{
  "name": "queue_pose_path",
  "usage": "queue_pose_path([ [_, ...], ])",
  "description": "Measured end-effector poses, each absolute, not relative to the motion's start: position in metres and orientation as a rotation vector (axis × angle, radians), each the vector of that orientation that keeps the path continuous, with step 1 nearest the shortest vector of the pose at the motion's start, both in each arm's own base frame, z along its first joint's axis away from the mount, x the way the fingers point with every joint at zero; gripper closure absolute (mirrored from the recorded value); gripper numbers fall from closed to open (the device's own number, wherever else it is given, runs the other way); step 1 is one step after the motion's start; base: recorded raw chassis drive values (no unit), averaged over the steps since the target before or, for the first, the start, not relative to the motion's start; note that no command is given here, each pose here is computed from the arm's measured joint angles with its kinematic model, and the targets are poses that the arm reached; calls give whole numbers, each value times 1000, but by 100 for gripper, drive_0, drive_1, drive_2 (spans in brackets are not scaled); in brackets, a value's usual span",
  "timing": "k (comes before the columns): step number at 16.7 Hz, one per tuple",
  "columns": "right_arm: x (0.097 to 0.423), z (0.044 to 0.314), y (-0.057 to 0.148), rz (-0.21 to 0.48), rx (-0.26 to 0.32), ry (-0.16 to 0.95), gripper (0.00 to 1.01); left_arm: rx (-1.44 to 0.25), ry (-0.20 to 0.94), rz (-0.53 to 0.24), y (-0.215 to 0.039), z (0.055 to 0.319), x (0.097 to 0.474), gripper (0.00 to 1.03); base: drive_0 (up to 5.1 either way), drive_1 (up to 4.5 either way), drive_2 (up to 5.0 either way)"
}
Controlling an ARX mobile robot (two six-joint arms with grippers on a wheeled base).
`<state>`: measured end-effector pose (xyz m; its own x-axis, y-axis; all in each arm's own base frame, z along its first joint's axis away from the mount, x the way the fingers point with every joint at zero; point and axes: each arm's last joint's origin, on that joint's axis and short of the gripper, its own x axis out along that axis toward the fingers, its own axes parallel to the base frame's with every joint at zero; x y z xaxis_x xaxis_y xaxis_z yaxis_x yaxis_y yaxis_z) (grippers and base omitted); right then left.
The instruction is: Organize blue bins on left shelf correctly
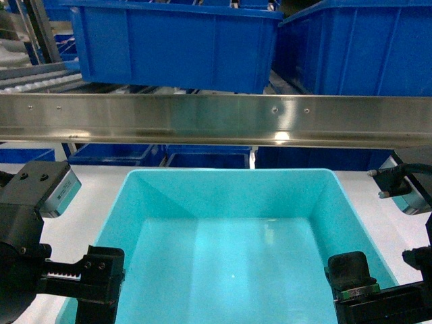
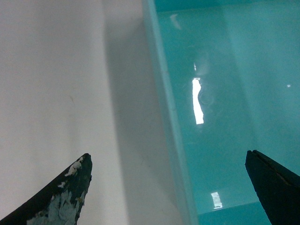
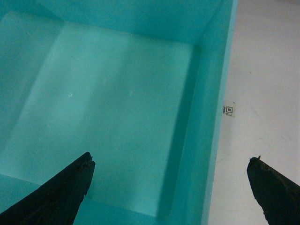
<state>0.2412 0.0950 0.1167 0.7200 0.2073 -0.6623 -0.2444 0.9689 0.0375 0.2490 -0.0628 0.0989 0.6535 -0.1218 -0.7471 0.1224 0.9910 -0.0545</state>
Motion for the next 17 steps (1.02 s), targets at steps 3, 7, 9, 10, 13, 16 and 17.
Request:
queue_pose_path([
  [3,244,113,95,247,-61,737,3,-3,834,-140,-64,97,254,5,0,0,0],
  [7,244,112,95,246,-65,749,3,-2,836,-139,-65,95,256,5,0,0,0],
  [9,246,110,95,246,-63,740,3,-3,836,-138,-65,93,257,5,0,0,0],
  [10,246,106,94,240,-63,749,3,-2,838,-134,-65,92,258,5,0,0,0],
  [13,245,95,92,225,-69,774,3,-12,838,-133,-65,88,261,5,0,0,0],
  [16,250,89,91,205,-53,770,3,-21,831,-128,-65,89,264,5,0,0,0],
  [17,252,88,91,201,-45,772,3,-22,830,-127,-65,88,265,5,0,0,0],
])
